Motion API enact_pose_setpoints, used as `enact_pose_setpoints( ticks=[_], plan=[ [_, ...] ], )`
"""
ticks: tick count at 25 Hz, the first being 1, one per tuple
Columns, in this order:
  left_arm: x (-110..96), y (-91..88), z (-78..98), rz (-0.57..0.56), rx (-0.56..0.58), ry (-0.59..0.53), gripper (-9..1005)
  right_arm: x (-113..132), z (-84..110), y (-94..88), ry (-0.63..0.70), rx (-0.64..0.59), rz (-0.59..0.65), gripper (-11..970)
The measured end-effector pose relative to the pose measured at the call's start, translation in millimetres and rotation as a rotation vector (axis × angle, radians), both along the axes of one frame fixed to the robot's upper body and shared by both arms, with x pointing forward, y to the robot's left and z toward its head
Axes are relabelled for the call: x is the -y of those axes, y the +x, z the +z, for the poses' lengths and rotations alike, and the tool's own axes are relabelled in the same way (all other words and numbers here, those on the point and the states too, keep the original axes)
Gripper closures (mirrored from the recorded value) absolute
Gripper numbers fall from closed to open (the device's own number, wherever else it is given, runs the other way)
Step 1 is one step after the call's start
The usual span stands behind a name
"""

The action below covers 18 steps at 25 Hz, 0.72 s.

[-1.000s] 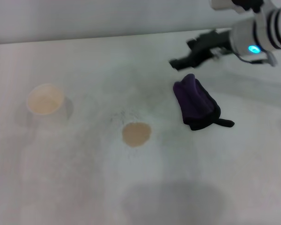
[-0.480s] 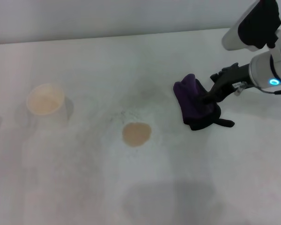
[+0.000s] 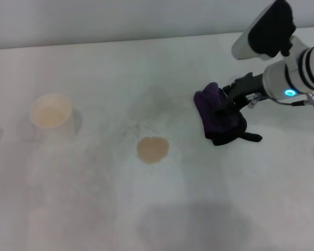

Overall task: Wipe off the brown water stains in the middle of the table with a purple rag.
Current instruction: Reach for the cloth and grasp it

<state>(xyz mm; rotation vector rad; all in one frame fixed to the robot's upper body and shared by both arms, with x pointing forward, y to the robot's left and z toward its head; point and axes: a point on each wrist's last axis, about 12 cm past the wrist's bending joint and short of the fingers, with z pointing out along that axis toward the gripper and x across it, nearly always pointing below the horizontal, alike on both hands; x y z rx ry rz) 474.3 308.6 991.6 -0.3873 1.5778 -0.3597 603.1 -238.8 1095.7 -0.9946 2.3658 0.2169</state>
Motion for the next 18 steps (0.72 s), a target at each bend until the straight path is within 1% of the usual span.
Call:
enact_pose_setpoints(
  ticks=[5,11,18],
  plan=[
    [-1.5,0.8,0.5,0.016,0.003,-0.006,107,-3.6,-4.1,1.5,-0.012,-0.01,0.011,163],
    [-1.5,2.3,1.4,0.015,0.006,-0.006,107,-0.8,-7.4,1.6,-0.024,-0.012,0.004,399],
    [-2.3,1.7,1.1,0.016,0.005,-0.004,107,2.2,-10.1,1.6,-0.046,-0.021,0.003,709]
  ],
)
